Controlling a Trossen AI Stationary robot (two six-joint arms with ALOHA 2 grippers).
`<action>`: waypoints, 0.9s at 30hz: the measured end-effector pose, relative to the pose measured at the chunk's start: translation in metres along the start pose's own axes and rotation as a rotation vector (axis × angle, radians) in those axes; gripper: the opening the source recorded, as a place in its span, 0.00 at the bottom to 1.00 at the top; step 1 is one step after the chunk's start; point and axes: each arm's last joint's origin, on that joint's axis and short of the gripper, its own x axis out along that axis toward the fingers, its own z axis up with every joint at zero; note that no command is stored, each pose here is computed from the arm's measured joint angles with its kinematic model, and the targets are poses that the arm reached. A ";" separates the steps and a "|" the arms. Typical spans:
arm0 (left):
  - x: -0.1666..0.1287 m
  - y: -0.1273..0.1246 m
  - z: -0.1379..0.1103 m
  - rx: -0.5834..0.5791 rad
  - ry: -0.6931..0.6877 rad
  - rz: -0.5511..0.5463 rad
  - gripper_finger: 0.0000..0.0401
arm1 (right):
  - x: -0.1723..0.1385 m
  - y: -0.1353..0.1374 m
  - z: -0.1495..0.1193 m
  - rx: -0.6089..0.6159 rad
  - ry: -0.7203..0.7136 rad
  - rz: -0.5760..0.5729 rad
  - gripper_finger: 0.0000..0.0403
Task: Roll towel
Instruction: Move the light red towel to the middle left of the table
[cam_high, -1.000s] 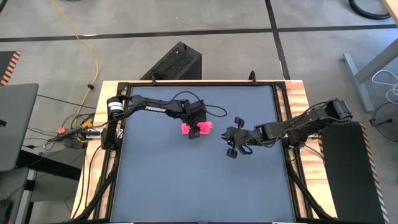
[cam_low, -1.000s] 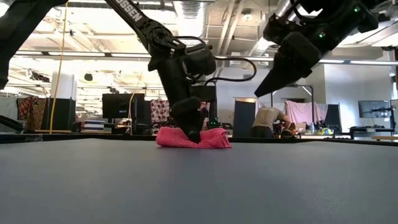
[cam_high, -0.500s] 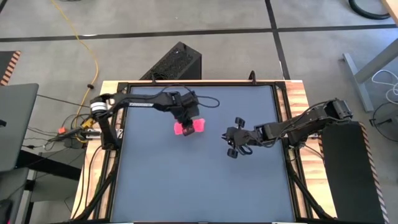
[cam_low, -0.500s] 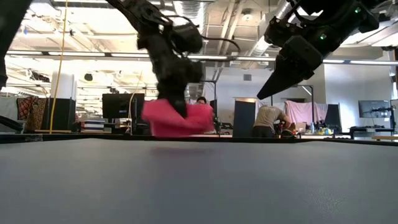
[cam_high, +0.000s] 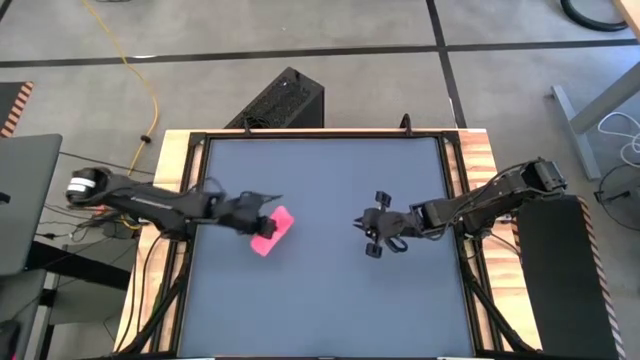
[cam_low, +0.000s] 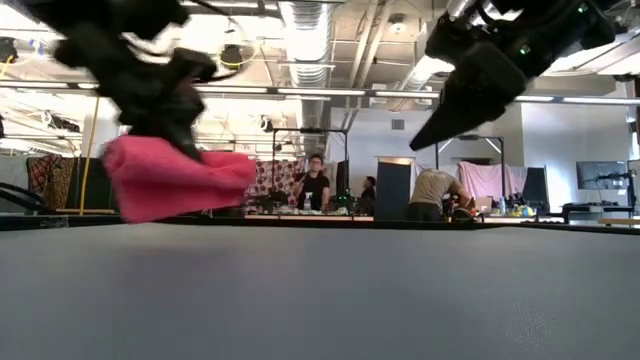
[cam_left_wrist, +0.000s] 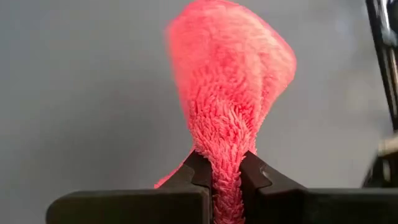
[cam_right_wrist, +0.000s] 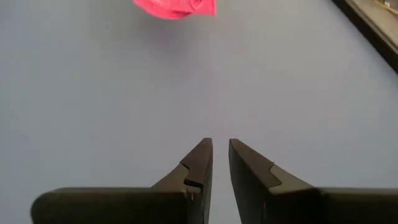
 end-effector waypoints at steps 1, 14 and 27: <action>-0.005 0.004 -0.010 -0.048 -0.030 0.008 0.02 | 0.000 0.000 0.002 0.003 -0.016 0.003 0.20; -0.040 0.020 -0.086 -0.239 -0.239 -0.022 0.02 | -0.003 0.004 0.025 0.112 -0.242 0.054 0.20; -0.050 0.023 -0.142 -0.241 -0.005 -0.045 0.02 | 0.014 0.003 0.038 0.186 -0.381 0.091 0.20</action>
